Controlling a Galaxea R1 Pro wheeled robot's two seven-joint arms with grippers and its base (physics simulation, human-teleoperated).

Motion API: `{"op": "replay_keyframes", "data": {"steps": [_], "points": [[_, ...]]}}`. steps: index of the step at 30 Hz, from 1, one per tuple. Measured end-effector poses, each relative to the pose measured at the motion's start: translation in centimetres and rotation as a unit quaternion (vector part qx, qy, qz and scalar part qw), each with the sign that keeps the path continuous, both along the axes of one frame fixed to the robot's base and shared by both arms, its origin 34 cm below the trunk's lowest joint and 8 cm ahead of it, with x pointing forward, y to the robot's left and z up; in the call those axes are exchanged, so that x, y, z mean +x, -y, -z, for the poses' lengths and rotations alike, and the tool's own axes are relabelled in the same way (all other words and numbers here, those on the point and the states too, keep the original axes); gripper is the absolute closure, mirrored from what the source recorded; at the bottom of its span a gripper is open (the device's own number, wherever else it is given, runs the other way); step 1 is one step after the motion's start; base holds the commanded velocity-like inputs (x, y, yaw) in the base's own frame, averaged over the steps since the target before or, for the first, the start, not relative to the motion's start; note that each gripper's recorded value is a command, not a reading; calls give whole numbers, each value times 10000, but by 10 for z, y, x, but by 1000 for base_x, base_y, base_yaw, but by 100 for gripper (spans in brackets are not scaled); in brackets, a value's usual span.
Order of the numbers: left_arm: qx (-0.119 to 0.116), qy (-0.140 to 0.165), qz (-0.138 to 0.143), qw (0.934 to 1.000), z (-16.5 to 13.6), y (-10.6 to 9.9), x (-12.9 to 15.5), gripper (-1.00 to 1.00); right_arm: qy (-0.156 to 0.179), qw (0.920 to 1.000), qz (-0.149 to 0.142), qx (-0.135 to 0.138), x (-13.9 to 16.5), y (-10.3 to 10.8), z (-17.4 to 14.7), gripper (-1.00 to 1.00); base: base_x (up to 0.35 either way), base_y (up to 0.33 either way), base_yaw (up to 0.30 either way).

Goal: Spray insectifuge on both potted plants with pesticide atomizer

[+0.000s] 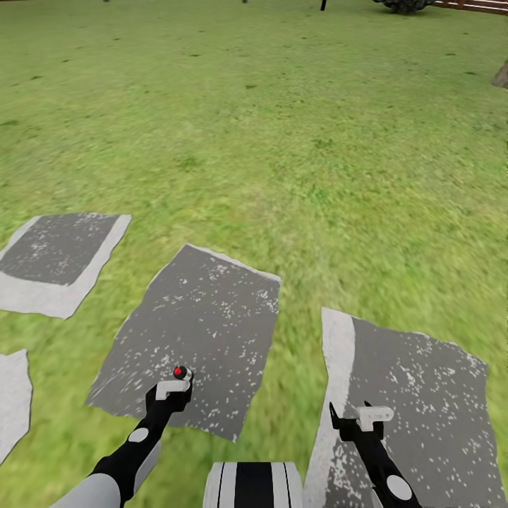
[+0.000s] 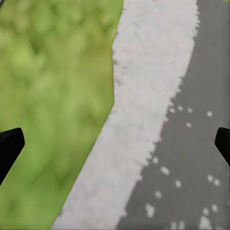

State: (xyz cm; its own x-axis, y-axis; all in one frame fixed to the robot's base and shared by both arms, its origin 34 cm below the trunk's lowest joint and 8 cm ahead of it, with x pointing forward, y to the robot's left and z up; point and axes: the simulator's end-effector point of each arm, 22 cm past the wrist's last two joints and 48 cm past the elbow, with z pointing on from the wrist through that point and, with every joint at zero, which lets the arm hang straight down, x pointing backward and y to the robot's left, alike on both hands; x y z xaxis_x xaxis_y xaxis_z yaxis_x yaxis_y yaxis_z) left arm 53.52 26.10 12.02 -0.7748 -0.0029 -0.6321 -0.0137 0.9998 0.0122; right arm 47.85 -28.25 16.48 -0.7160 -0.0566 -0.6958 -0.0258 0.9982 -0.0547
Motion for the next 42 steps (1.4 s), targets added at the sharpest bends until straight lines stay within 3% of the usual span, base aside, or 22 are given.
{"op": "replay_keyframes", "data": {"steps": [42], "points": [[12, -8, 9, 10000, 0, -1, -1, -100, -1, 10000, -6, 2, 0, 0, 0, -100, 19, 2, -32]]}}
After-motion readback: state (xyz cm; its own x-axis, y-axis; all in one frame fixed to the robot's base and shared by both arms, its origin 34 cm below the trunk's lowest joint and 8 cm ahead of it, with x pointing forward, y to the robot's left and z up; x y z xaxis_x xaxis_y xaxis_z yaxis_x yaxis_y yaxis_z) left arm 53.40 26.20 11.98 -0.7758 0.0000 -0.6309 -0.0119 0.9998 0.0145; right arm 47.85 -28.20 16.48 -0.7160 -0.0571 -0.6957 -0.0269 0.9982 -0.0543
